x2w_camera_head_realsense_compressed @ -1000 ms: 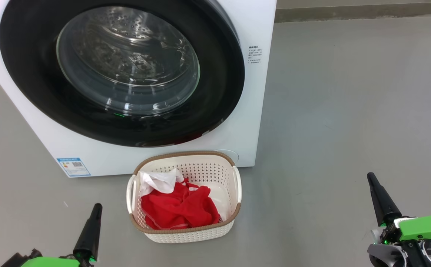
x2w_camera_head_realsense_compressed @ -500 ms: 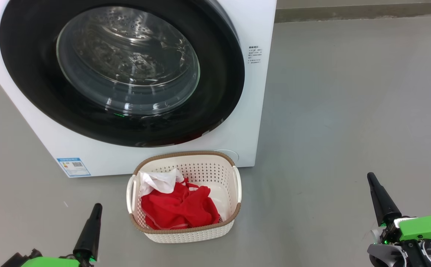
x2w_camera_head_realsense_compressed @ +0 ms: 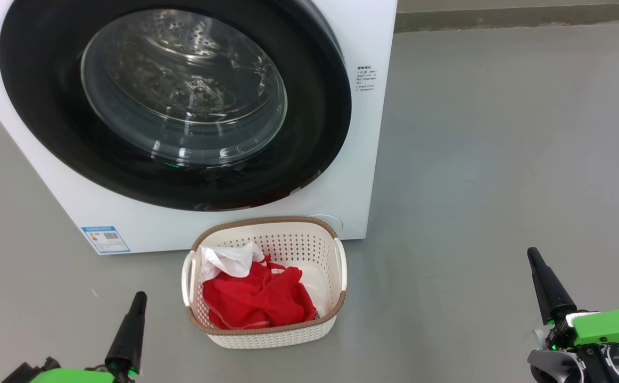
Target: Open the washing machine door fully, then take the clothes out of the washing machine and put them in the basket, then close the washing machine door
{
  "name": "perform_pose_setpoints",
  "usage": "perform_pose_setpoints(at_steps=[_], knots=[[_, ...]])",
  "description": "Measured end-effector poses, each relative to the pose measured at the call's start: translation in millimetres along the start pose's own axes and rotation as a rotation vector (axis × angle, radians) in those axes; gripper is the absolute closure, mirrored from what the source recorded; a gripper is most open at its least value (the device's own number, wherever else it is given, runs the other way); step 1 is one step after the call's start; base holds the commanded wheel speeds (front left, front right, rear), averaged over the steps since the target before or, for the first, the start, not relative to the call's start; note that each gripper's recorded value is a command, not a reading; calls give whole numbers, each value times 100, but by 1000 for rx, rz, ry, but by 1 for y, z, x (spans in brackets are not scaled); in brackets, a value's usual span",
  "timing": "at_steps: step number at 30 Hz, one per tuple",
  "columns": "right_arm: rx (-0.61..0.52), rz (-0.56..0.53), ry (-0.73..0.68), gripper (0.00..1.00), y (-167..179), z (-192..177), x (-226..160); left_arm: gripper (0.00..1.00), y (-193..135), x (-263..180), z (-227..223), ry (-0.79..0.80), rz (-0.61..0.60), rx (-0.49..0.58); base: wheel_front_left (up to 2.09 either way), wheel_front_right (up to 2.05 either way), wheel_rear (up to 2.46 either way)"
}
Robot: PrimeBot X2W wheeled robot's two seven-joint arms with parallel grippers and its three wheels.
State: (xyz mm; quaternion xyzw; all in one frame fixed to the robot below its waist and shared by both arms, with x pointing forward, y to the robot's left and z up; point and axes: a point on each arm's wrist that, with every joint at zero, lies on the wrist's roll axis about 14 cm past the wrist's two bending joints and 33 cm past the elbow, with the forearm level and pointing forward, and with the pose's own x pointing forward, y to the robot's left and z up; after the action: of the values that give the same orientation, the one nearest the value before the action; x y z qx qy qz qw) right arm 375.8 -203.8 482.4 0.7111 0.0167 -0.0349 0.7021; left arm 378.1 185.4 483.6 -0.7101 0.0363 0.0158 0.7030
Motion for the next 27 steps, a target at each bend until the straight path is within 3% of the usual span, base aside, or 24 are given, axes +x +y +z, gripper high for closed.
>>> perform_pose_setpoints(at_steps=[27], knots=[[0, 0, 0, 100, 0, 0, 0, 100, 0, 0, 0, 0, 0, 0, 0, 0, 0]])
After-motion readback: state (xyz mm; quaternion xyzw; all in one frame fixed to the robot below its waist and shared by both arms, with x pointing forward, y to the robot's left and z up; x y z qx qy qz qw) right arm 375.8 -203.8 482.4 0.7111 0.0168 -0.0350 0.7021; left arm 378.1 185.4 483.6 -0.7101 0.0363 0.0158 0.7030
